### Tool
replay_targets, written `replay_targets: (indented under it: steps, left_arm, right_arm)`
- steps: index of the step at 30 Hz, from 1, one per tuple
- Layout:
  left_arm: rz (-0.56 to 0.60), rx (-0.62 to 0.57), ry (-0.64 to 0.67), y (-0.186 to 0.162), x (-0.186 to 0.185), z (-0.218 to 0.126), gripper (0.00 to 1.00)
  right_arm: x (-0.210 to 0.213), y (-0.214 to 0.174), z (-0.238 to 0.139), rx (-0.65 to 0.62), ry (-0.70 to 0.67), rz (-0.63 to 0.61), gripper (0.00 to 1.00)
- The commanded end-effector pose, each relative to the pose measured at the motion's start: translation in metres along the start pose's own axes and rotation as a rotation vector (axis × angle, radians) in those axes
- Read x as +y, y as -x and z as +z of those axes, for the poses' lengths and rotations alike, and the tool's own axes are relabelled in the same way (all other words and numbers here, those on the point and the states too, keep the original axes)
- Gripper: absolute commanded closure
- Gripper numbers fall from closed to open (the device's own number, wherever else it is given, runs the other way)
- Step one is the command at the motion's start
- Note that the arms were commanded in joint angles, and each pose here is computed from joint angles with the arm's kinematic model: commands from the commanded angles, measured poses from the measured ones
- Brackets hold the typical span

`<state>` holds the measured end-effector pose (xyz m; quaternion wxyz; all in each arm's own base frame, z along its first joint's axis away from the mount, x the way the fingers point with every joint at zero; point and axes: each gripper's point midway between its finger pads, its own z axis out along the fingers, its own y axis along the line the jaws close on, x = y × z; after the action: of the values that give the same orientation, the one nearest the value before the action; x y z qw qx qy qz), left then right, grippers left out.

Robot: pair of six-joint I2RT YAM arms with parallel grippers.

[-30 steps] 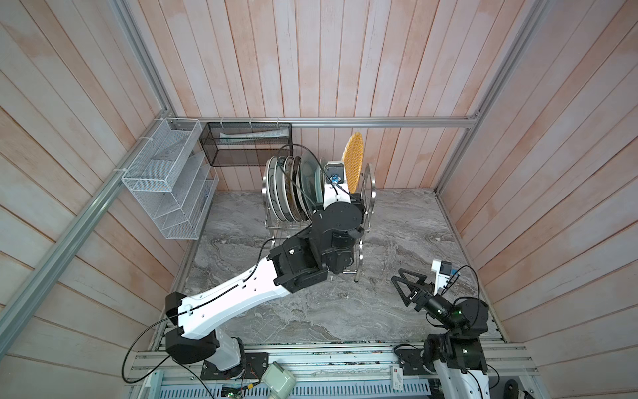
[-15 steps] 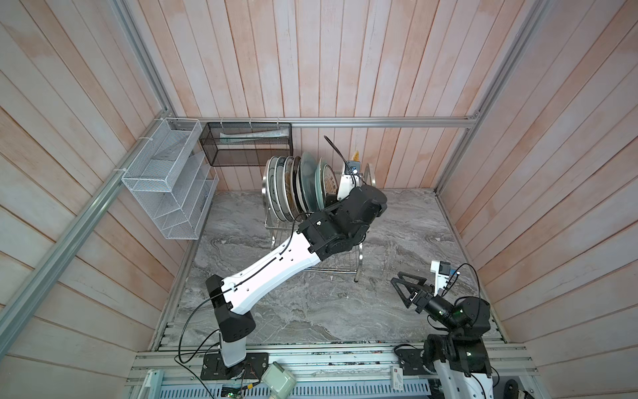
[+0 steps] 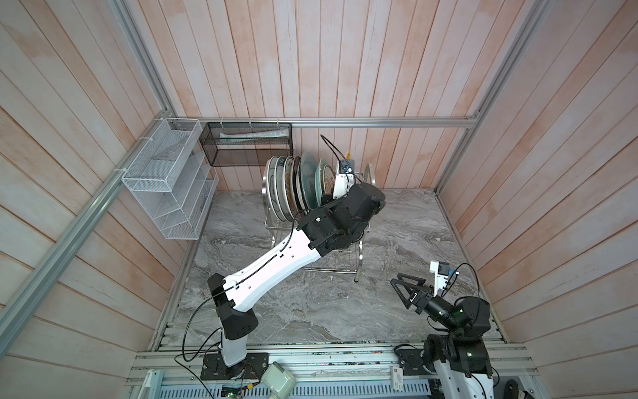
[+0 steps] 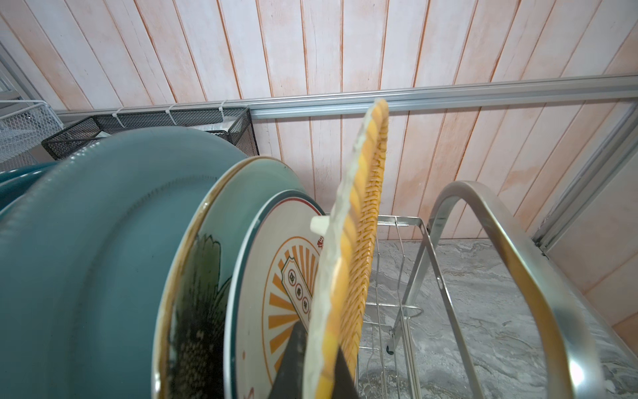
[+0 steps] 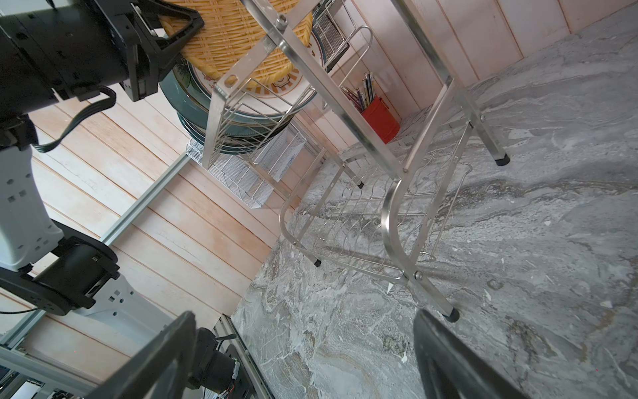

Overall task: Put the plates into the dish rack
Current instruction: 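Lower the woven mat into the slot beside the white sunburst plate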

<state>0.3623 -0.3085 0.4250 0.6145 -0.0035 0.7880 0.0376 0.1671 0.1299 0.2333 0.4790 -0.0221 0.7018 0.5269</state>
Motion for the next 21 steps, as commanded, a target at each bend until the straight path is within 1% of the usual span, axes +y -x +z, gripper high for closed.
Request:
replay_targets:
  steps: [1,11,19,21]
  left_arm:
    - [-0.033,0.007,0.030,-0.002,0.001,0.007,1.00]
    - [-0.035,0.045,0.026,-0.014,-0.009,0.017,1.00]
    - [-0.036,0.060,0.001,-0.016,-0.016,0.018,1.00]
    - [-0.036,0.064,-0.004,-0.017,-0.017,0.019,0.95]
  right_arm:
    - [0.017,0.004,-0.003,0.001,0.038,-0.032,0.02]
    - [0.019,0.001,-0.004,0.017,0.039,-0.041,0.02]
    - [0.017,-0.001,-0.004,0.023,0.036,-0.036,0.02]
    - [0.016,-0.002,-0.004,0.026,0.037,-0.031,0.02]
